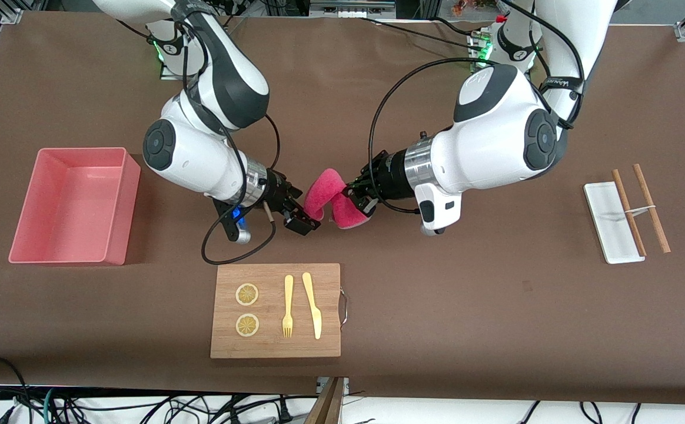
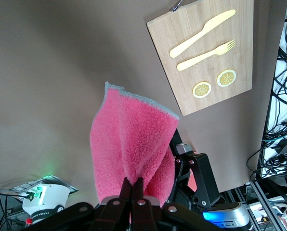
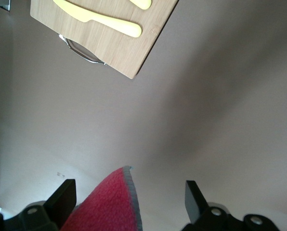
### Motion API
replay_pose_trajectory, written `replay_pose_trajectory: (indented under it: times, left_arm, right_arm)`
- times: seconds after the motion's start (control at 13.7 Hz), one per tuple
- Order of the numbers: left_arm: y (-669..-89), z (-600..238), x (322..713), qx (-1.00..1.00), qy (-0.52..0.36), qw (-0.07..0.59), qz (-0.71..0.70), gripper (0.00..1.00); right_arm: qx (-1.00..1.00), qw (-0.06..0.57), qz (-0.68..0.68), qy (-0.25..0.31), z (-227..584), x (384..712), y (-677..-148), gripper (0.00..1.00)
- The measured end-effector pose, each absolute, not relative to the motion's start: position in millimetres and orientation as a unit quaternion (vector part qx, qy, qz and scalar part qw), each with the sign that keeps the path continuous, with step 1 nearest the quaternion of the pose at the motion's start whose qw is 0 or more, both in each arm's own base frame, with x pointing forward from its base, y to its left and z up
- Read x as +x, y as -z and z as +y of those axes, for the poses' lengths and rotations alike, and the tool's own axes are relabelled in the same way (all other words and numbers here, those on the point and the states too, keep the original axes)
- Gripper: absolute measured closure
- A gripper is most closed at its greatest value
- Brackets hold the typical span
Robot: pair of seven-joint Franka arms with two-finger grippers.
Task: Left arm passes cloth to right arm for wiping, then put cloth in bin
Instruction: 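Grasp the cloth's hanging end with the right gripper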
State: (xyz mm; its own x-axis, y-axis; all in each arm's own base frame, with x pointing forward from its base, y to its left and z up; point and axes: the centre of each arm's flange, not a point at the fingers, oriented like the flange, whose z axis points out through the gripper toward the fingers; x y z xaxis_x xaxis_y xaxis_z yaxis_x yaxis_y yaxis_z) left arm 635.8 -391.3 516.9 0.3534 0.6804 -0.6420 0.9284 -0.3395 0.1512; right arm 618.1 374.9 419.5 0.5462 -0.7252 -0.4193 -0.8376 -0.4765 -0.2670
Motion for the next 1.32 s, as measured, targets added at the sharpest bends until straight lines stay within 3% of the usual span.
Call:
replay_pose_trajectory:
  times: [0.59, 0.66, 0.81, 1.17, 1.25, 1.32]
  left_arm:
    - [-516.8, -390.1, 636.5, 0.781, 0.242, 0.256, 0.516, 0.98]
    - [-516.8, -390.0, 636.6, 0.781, 0.242, 0.256, 0.516, 0.98]
    - [-516.8, -389.1, 637.2, 0.781, 0.242, 0.256, 0.516, 0.98]
    - [-516.8, -385.8, 639.1, 0.779, 0.241, 0.257, 0.518, 0.98]
    - [-516.8, -385.8, 639.1, 0.779, 0.241, 0.257, 0.518, 0.98]
    - [-516.8, -385.8, 639.1, 0.779, 0.241, 0.257, 0.518, 0.98]
  right_arm:
    - [-0.837, 0.236, 0.471, -0.148, 377.0, 617.3, -417.6, 0.01]
    - [-0.837, 0.236, 0.471, -0.148, 377.1, 617.4, -416.2, 0.05]
    - [-0.834, 0.237, 0.473, -0.153, 377.6, 617.4, -414.7, 0.31]
    - [-0.825, 0.247, 0.480, -0.167, 379.0, 617.1, -415.0, 0.41]
    - [-0.824, 0.248, 0.481, -0.168, 379.1, 617.1, -415.1, 0.53]
    - [-0.822, 0.250, 0.482, -0.171, 379.3, 617.0, -415.2, 0.59]
